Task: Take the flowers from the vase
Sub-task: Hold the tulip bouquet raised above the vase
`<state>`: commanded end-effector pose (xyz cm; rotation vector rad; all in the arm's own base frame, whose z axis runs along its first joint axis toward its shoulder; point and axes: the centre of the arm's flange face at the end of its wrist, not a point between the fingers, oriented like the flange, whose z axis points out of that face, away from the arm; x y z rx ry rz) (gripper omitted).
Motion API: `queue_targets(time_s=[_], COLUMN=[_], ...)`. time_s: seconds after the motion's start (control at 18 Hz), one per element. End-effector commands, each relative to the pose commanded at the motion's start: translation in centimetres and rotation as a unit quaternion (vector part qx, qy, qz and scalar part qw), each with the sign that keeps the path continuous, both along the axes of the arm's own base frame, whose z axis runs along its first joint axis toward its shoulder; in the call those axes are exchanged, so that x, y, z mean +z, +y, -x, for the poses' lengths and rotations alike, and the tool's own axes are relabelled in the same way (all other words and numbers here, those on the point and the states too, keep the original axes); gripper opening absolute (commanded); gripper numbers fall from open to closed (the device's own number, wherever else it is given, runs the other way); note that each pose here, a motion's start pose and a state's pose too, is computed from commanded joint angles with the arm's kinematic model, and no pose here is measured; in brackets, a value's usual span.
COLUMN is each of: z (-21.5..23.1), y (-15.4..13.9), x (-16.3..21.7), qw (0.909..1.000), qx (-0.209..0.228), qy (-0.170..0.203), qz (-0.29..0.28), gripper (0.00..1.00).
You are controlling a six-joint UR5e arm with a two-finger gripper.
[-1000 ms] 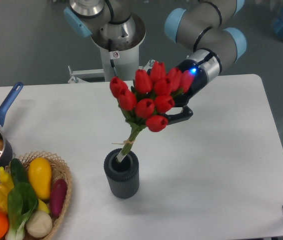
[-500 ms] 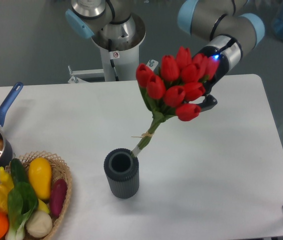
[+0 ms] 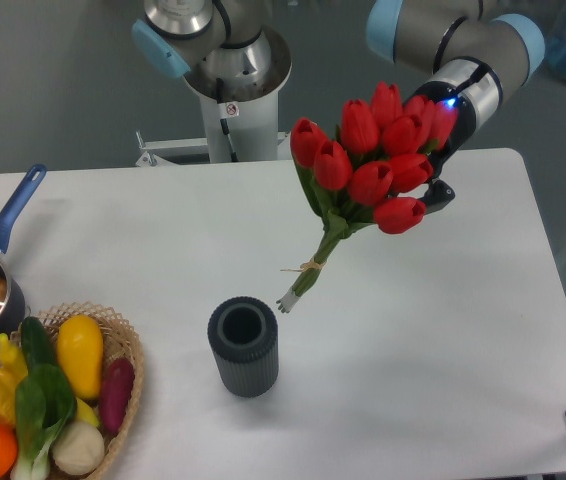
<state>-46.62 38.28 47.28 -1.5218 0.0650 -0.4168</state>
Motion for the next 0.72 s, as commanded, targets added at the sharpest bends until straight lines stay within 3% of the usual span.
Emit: queue_targets(time_s=[0.72], z=[-0.1], y=[-0.21], x=[0.08], qw=[1.0], qx=[0.002], qy=[0.004], qz=[0.002], gripper=[0.42])
